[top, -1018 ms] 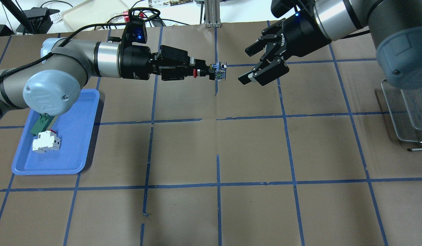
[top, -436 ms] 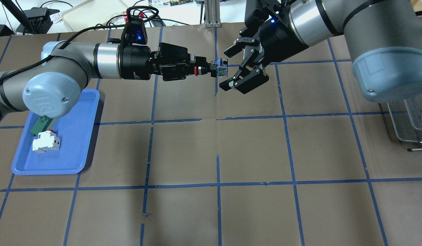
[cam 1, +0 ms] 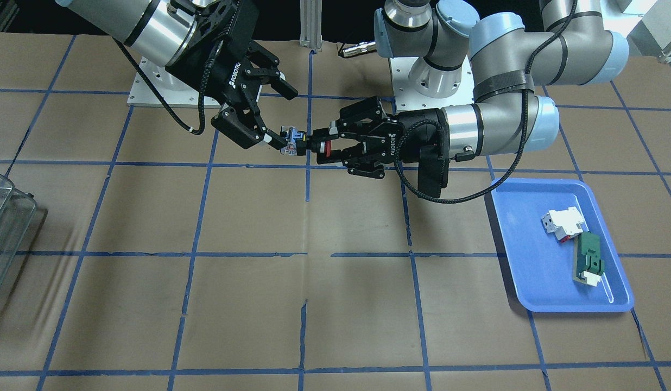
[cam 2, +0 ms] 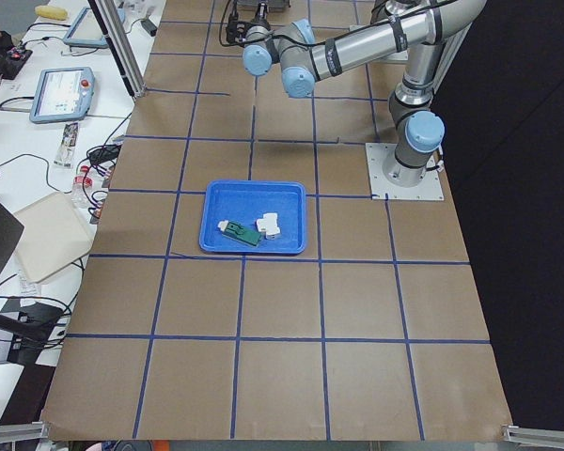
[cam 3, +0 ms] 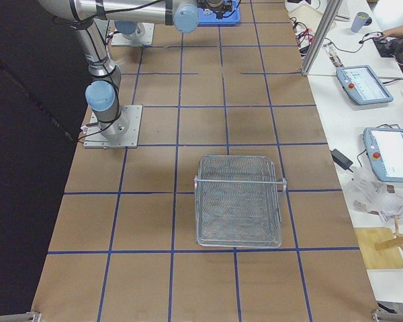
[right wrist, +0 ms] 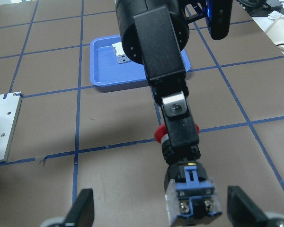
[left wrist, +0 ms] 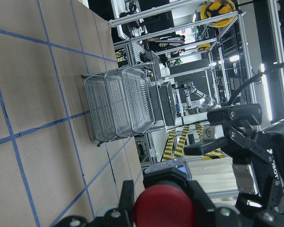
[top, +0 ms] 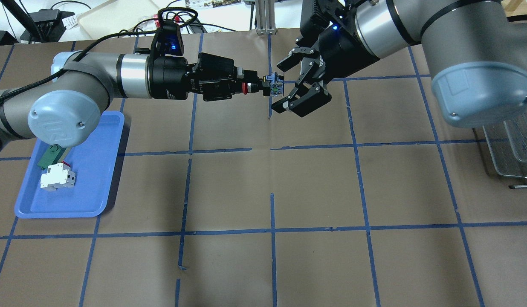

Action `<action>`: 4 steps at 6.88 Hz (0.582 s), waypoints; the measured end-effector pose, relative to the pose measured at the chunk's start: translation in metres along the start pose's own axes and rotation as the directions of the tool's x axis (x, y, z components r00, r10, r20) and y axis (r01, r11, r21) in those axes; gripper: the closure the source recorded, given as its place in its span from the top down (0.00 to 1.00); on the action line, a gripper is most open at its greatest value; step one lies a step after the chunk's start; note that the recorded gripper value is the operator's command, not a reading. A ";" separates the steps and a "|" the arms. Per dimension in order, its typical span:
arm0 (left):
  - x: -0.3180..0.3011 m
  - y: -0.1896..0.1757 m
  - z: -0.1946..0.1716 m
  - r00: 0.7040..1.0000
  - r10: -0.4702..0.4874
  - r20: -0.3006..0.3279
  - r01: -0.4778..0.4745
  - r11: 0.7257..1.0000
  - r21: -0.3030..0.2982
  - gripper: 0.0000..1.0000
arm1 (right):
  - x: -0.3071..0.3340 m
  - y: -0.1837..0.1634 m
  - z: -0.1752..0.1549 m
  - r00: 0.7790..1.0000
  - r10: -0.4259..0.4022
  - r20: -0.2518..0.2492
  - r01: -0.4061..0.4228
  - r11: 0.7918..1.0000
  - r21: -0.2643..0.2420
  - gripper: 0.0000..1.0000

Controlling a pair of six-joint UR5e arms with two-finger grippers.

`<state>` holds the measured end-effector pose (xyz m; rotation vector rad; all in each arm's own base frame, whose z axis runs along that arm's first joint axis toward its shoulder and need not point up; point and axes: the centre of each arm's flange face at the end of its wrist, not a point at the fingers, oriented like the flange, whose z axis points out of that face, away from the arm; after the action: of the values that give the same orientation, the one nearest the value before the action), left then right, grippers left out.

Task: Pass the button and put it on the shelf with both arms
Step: 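Close the right gripper on the red button held by the left gripper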

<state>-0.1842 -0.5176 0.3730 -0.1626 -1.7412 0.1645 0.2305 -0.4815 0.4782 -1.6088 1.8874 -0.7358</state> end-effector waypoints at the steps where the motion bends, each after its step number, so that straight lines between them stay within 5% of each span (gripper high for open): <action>1: 0.000 0.000 0.000 1.000 0.000 0.000 0.000 1.000 0.000 0.00 | 0.008 0.003 0.007 1.000 0.002 0.003 -0.002 1.000 -0.004 1.00; 2: 0.000 0.000 0.000 1.000 0.000 0.000 0.000 1.000 0.000 0.00 | 0.013 0.001 0.015 1.000 0.013 -0.004 -0.013 1.000 -0.004 1.00; 3: 0.000 0.000 0.000 1.000 0.000 0.000 0.000 1.000 0.000 0.00 | 0.012 -0.006 0.022 0.999 0.036 -0.011 -0.036 0.999 0.001 0.79; 4: -0.001 0.001 0.000 1.000 0.000 0.000 0.000 1.000 0.000 0.00 | 0.010 -0.012 0.028 0.999 0.046 -0.016 -0.046 0.999 -0.002 0.39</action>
<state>-0.1842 -0.5172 0.3721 -0.1630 -1.7411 0.1647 0.2573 -0.4945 0.4660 -1.5606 1.9307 -0.7293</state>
